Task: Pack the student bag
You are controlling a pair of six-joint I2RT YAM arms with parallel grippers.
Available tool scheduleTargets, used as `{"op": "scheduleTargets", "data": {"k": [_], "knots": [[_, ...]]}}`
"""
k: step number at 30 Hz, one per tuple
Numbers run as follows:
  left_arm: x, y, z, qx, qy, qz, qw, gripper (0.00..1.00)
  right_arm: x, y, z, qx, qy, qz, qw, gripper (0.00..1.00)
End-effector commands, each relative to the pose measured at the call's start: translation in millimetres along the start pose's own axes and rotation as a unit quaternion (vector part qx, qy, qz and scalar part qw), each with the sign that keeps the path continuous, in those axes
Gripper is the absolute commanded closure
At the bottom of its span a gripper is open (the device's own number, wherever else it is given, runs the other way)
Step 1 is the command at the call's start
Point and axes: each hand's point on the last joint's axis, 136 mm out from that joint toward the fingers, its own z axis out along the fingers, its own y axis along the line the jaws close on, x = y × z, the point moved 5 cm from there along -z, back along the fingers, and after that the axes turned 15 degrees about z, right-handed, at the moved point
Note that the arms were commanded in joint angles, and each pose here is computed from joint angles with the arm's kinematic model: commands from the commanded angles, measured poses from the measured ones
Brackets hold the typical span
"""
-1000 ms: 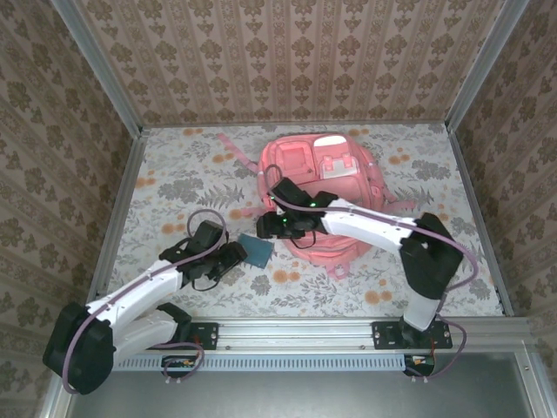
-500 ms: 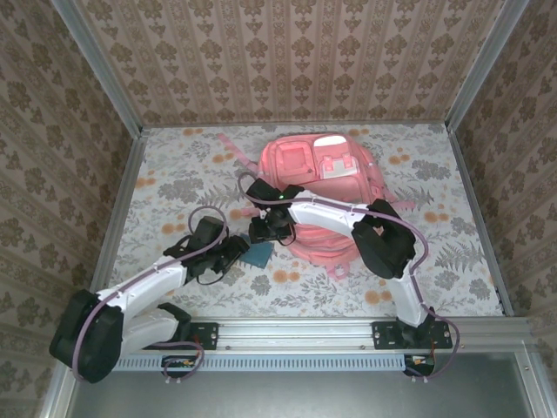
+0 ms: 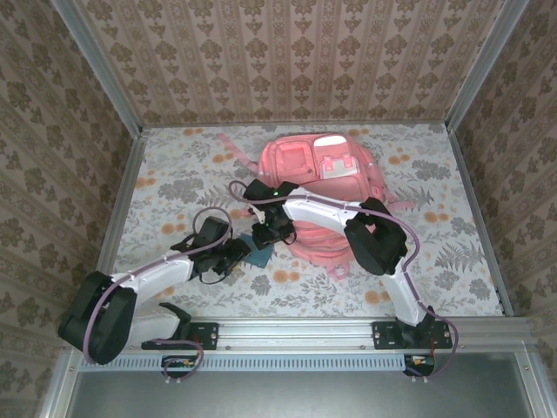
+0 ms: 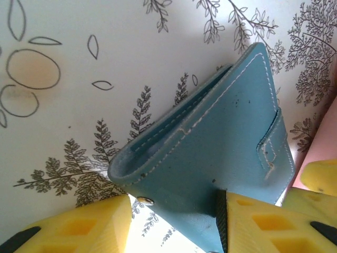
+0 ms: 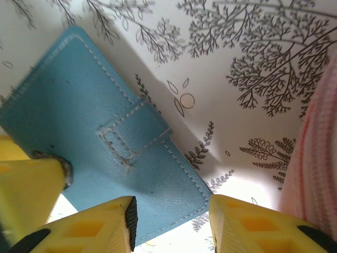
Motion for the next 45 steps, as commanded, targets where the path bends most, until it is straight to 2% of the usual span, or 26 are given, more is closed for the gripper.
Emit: {"op": "scheduleTargets", "data": {"k": [1, 8, 18, 24, 29, 34, 39, 45], "knots": [[-7, -10, 3, 0.017, -0.006, -0.007, 1.0, 0.52, 4, -11, 5, 0.024, 0.022, -0.034, 0.999, 0.57], [-9, -10, 4, 0.015, -0.011, -0.01, 1.0, 0.53, 8, -20, 16, 0.019, 0.036, -0.05, 0.998, 0.56], [-15, -16, 7, 0.021, -0.015, 0.004, 1.0, 0.71, 10, -29, 20, 0.026, 0.054, -0.048, 0.997, 0.58], [-16, -13, 7, 0.014, -0.01, 0.016, 1.0, 0.8, 4, -16, -13, -0.006, 0.01, -0.062, 0.998, 0.59], [-14, -14, 6, 0.018, 0.004, 0.057, 0.998, 0.83, 2, -16, -20, -0.015, -0.011, -0.06, 0.998, 0.58], [-12, -13, 3, 0.025, 0.028, 0.097, 0.995, 0.82, 4, -13, -21, -0.034, -0.02, -0.048, 0.998, 0.55], [-18, -24, -4, 0.071, 0.024, 0.105, 0.992, 0.71, -1, -10, -14, -0.045, -0.023, -0.032, 0.998, 0.54], [-18, -27, -6, 0.082, 0.023, 0.11, 0.99, 0.63, -6, -13, 2, -0.032, -0.022, -0.007, 0.999, 0.62]]}}
